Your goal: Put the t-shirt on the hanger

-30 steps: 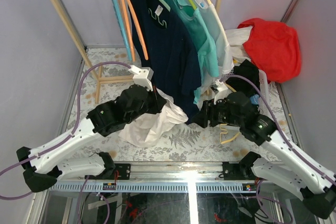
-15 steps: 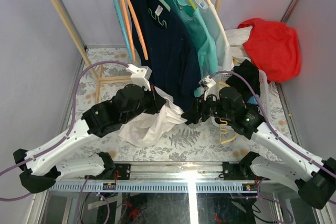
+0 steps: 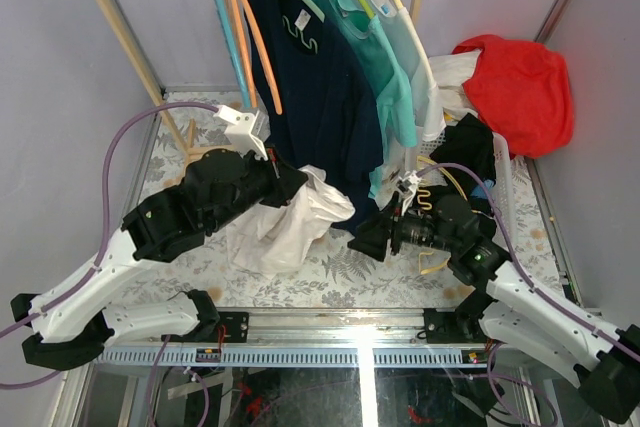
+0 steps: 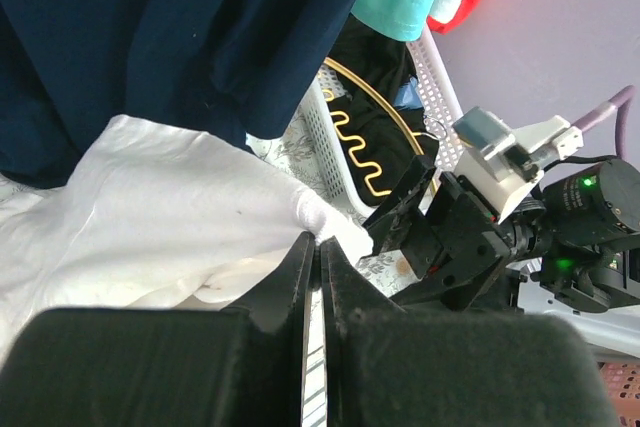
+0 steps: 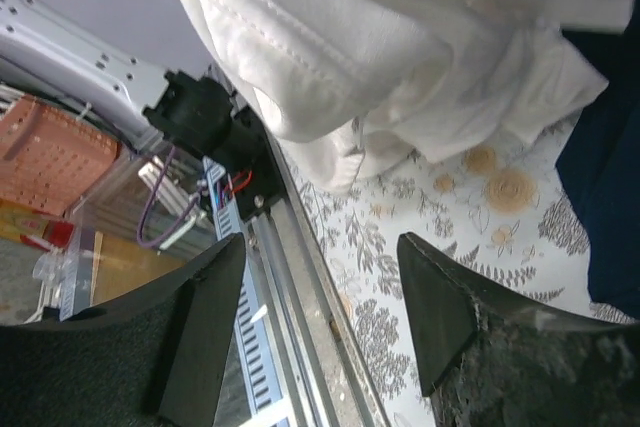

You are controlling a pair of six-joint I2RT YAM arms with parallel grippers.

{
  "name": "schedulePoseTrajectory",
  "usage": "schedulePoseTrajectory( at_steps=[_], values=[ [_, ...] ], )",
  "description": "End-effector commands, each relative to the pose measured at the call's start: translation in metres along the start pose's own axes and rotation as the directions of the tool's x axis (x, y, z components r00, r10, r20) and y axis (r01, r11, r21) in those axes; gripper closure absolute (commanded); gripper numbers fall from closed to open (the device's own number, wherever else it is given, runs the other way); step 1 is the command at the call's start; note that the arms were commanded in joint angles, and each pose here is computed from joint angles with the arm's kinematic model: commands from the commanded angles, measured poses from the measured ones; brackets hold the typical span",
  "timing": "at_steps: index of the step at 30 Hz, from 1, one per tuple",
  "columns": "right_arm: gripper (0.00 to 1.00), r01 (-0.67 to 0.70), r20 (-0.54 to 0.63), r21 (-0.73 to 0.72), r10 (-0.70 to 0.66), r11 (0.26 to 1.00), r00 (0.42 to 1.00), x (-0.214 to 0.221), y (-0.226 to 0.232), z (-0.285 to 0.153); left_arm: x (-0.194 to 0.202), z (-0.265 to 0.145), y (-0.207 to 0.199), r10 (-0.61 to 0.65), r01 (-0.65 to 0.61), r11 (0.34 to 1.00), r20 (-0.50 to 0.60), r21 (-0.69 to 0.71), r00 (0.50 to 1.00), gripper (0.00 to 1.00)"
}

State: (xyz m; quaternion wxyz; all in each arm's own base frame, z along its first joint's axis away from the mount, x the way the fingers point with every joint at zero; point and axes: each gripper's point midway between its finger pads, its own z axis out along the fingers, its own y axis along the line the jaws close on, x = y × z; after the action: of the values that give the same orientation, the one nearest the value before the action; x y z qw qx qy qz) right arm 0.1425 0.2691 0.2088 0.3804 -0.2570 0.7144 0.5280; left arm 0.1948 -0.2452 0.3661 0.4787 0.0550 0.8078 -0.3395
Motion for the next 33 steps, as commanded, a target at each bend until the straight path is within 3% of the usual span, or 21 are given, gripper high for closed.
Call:
schedulePoseTrajectory(
  at_steps=[1,10,29,33],
  values=[
    [0.32,0.044,0.137,0.037,-0.048,0.998,0.989,-0.034,-0.001,0.001,-0.016,-0.012,-0.012,0.012,-0.013,0.999,0.035,0.046,0.999,1.0],
    [0.4,0.013,0.204,0.077,-0.028,0.997,0.979,-0.07,-0.018,0.028,-0.02,-0.018,-0.017,0.006,-0.008,0.998,0.038,0.068,0.999,1.0],
    [0.37,0.043,0.267,-0.087,-0.019,0.995,0.963,-0.11,-0.013,0.046,-0.02,-0.016,-0.02,0.017,-0.019,0.997,0.031,0.079,0.999,1.0],
    [0.36,0.089,0.287,-0.229,-0.02,0.969,0.958,-0.112,0.005,0.045,-0.024,-0.018,-0.02,0.022,-0.025,0.997,0.04,0.075,0.999,1.0]
  ],
)
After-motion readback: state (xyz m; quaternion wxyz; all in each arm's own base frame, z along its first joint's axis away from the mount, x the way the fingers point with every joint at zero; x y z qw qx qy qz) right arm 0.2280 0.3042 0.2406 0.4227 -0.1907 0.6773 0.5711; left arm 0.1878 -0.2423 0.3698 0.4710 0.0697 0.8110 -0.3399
